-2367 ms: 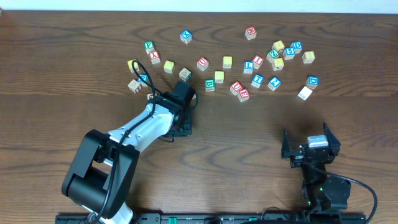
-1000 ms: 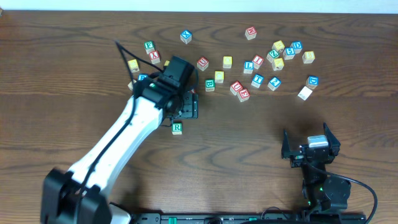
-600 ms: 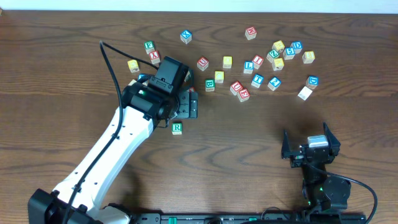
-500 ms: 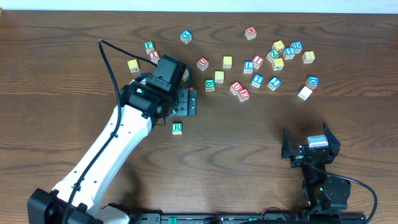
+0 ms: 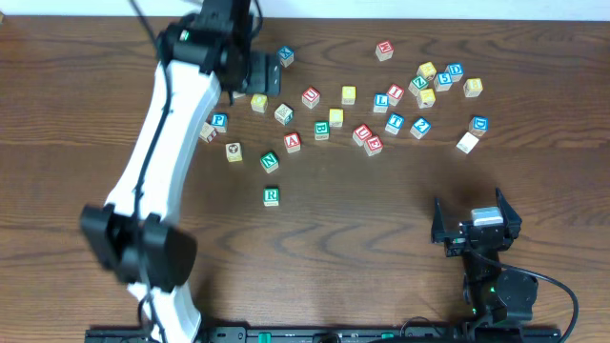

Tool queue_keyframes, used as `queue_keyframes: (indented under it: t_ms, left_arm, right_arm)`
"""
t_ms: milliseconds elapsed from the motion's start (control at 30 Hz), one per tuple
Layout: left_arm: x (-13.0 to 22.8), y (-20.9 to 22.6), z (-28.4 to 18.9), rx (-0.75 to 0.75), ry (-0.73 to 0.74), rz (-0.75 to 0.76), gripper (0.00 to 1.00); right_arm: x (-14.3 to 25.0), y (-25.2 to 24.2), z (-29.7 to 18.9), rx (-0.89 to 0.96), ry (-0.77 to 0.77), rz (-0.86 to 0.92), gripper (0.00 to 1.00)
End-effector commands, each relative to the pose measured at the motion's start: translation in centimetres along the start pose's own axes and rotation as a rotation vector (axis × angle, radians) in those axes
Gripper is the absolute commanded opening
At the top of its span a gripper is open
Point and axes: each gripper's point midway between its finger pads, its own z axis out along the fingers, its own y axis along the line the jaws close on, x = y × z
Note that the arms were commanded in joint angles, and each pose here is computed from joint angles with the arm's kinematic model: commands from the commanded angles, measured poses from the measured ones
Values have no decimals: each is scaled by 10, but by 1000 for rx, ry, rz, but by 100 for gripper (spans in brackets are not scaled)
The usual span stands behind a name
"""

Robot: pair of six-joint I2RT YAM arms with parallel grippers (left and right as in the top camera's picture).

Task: Spell out ROBOT
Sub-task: 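Move the left gripper to the yellow O block near the pile's back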

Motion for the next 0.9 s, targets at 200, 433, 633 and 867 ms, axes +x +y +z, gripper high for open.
queue_keyframes:
  t_ms: [200, 433, 633, 867]
  left_arm:
    - [-20, 18, 64, -128, 43, 202, 98]
    - [-10, 36, 118, -158, 111, 188, 98]
    - [6, 45, 152, -165, 179, 181, 98]
    - [13, 39, 166, -128, 200, 178, 98]
  right_arm:
    - [1, -1, 0, 7, 2, 16, 99]
    - [1, -1, 0, 7, 2, 16, 99]
    - [1, -1, 0, 7, 2, 16, 99]
    - [1, -1, 0, 7, 2, 16, 99]
